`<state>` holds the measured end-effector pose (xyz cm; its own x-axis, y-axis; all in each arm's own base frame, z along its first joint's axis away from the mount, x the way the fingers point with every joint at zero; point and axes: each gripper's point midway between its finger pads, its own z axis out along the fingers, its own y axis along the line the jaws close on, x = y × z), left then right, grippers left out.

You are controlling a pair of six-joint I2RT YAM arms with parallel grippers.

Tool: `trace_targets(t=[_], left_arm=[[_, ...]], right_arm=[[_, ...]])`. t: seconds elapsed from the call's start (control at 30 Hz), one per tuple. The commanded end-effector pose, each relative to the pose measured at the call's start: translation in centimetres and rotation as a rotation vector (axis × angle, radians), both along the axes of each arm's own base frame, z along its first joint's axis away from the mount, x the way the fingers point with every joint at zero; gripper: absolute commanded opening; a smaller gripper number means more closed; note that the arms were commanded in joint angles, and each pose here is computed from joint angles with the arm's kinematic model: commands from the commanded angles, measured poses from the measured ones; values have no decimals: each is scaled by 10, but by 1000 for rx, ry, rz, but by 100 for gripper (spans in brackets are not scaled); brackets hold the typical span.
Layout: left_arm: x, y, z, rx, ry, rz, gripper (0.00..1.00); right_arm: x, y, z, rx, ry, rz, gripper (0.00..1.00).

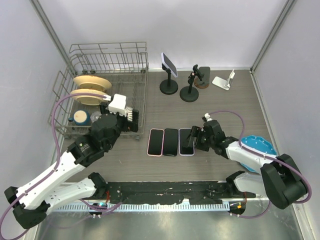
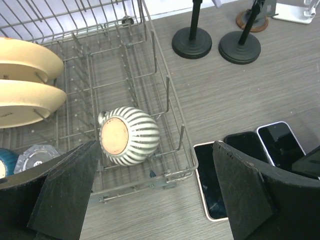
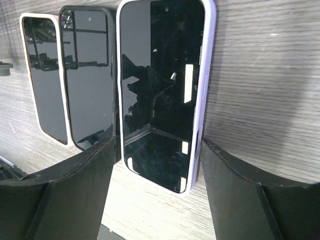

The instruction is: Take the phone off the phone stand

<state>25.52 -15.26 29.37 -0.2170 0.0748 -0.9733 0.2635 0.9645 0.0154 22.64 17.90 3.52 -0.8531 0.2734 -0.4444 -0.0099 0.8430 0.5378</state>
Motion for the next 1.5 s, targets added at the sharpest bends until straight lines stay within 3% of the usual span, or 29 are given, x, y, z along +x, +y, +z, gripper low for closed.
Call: trace_targets(t=[0.0,0.23,0.57,1.13,1.47], left_arm=[[3,15,44,-86,-146,56,100],[3,15,42,-78,-142,57,100],[2,15,43,-90,-145,53,100],[1,22,49,-113,-157,63,100],[-1,29,55,-140,-171,72,100]], right_arm=[[-3,13,9,55,-22,19,73],[-5,14,30,84,-67,32,74],[15,-17,30,-67,-129,-99,74],[8,18,21,-2,-86,51,74],[51,-21,68,-207,-284,-78,74]])
